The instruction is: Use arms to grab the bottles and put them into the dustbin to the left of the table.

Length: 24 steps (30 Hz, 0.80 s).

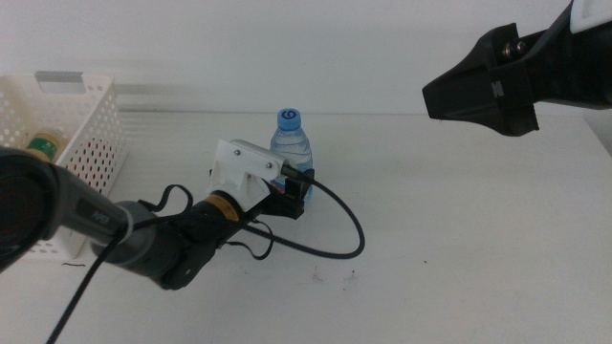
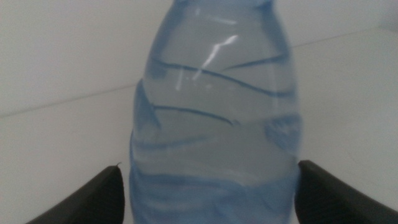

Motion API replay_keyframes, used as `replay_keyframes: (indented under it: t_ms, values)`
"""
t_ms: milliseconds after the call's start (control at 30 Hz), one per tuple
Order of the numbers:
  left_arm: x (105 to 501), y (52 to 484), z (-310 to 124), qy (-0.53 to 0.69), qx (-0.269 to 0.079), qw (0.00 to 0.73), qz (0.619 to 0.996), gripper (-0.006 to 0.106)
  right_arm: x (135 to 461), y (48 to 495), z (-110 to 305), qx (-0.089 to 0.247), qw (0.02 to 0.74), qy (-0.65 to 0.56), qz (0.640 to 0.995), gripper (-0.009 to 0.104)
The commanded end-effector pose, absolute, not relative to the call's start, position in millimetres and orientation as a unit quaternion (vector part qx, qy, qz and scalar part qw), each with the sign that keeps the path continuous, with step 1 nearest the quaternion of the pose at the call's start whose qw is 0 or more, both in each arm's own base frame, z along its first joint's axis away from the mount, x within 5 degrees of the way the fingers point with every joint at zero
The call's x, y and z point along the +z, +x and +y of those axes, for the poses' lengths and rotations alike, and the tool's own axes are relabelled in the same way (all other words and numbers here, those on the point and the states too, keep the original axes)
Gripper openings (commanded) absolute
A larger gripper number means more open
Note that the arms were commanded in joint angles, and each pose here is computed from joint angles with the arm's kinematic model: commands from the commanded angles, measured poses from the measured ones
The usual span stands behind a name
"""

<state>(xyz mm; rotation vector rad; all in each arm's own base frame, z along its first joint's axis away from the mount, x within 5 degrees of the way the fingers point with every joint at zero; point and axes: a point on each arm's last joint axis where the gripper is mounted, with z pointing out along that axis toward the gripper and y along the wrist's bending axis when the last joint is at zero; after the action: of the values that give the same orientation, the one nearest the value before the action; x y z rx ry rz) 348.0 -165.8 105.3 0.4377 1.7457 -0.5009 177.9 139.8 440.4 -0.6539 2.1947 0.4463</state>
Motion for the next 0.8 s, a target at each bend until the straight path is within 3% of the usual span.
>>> replay_keyframes:
  t_ms: [0,567,667,767]
  values:
    - [105,359,-169,0.18,-0.219,0.6,0.748,0.094,445,177,139,0.176,0.403,-0.26,0.859,0.092]
    - [88,388,-183,0.175,-0.234,0.604,0.741,0.093,445,177,139,0.176,0.403,-0.26,0.859,0.092]
    - [88,389,-182,0.165,-0.229,0.606,0.743,0.086,445,177,139,0.176,0.403,-0.26,0.859,0.092]
    - [88,389,-182,0.166,-0.229,0.605,0.744,0.064,445,177,139,0.176,0.403,-0.26,0.859,0.092]
